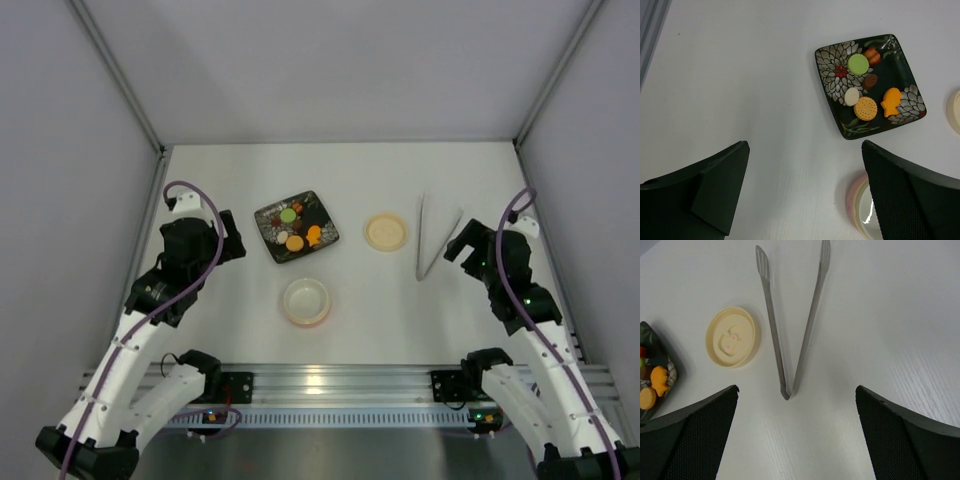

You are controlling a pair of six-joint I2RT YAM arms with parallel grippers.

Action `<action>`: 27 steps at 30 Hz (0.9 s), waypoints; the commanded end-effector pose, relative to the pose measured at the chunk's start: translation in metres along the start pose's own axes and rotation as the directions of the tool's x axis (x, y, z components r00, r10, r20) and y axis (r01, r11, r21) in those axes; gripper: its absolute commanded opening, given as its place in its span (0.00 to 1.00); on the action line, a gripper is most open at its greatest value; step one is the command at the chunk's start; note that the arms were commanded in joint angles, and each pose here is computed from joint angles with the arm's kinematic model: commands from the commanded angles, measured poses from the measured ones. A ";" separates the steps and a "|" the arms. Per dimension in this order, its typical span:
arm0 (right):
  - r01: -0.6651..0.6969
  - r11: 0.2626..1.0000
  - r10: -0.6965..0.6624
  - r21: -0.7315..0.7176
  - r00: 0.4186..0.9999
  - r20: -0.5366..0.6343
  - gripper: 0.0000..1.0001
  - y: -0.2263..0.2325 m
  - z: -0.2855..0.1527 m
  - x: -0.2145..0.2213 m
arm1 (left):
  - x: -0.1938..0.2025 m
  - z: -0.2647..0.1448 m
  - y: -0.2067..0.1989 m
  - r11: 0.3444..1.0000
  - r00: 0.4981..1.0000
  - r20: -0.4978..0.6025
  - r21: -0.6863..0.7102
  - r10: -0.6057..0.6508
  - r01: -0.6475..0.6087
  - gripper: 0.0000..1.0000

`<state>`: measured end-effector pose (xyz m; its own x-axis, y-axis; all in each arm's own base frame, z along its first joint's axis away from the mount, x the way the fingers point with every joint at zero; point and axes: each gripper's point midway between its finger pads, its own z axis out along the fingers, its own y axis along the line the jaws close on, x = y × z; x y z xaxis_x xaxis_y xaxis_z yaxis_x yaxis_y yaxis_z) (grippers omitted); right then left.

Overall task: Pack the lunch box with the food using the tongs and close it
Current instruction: Pick up the clamp at the center of the board.

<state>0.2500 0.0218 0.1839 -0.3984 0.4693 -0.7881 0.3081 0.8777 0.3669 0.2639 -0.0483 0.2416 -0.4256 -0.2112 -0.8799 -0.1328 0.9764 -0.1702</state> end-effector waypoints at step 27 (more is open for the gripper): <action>0.191 0.966 -0.163 0.174 0.973 -0.161 1.00 0.041 0.106 0.033 | -0.010 0.000 -0.005 1.000 1.000 0.020 0.013 0.002 -0.002 0.99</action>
<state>0.3083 0.0459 0.0961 -0.6620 0.2998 -0.6869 0.3855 0.9222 0.0311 0.2649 -0.0493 0.2378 -0.4399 -0.2063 -0.8741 -0.1324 0.9775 -0.1641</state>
